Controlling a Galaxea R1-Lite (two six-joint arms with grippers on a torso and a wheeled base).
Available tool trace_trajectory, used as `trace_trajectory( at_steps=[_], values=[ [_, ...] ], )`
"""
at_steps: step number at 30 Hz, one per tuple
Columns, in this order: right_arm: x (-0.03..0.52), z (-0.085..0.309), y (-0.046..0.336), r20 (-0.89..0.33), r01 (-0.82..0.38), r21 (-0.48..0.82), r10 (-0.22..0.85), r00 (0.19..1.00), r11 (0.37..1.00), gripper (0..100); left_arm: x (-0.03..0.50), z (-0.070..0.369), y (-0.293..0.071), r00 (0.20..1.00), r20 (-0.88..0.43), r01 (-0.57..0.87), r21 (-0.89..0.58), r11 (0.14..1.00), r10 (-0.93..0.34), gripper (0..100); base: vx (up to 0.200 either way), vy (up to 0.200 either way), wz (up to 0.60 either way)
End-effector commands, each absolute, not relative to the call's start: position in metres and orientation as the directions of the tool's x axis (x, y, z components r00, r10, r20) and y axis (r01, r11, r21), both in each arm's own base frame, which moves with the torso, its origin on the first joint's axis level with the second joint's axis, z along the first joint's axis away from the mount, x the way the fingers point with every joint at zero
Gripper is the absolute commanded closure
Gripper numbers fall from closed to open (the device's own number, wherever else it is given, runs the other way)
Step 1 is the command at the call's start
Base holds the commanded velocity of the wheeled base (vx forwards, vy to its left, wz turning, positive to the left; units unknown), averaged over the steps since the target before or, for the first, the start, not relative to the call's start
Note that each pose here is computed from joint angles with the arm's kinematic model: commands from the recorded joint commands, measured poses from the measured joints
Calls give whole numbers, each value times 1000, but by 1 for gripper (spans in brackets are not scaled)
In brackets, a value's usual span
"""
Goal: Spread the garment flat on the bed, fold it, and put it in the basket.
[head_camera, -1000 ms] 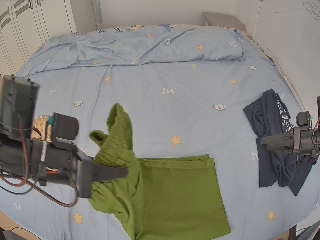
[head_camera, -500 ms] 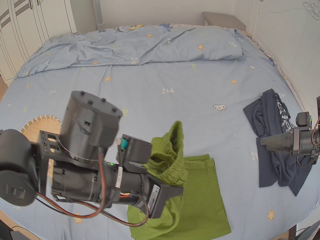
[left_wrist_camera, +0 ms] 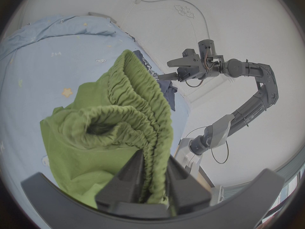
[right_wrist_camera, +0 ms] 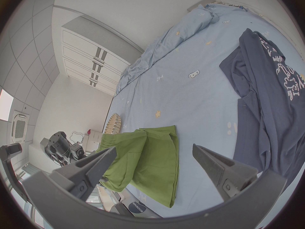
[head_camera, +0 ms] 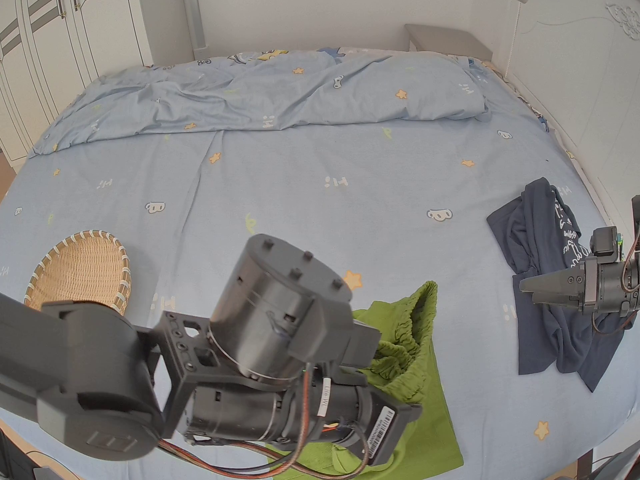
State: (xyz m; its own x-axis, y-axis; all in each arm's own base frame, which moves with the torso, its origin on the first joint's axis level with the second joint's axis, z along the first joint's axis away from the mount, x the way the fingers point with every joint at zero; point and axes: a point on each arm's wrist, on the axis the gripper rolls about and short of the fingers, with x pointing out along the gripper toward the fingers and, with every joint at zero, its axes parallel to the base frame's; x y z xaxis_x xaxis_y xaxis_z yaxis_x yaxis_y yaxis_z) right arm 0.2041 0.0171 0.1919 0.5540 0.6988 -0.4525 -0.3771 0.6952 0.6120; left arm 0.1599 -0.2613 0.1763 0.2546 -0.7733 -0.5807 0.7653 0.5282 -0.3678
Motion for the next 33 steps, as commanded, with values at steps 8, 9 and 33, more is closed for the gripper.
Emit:
trace_trajectory(
  at_steps=[8, 9, 33],
  values=[
    [206, 189, 18, -461, -370, 618, 701, 544, 694, 0, 148, 164, -296, 223, -453, 700, -541, 465, -863, 0, 0, 0, 0],
    [206, 188, 18, -462, -369, 618, 701, 543, 694, 0, 149, 164, -296, 227, -449, 697, -545, 466, -864, 0, 0, 0, 0],
    [190, 197, 28, -436, -429, 607, 731, 525, 669, 0, 246, 53, -91, 249, -512, 180, -809, 559, -822, 0, 0, 0, 0]
  ],
)
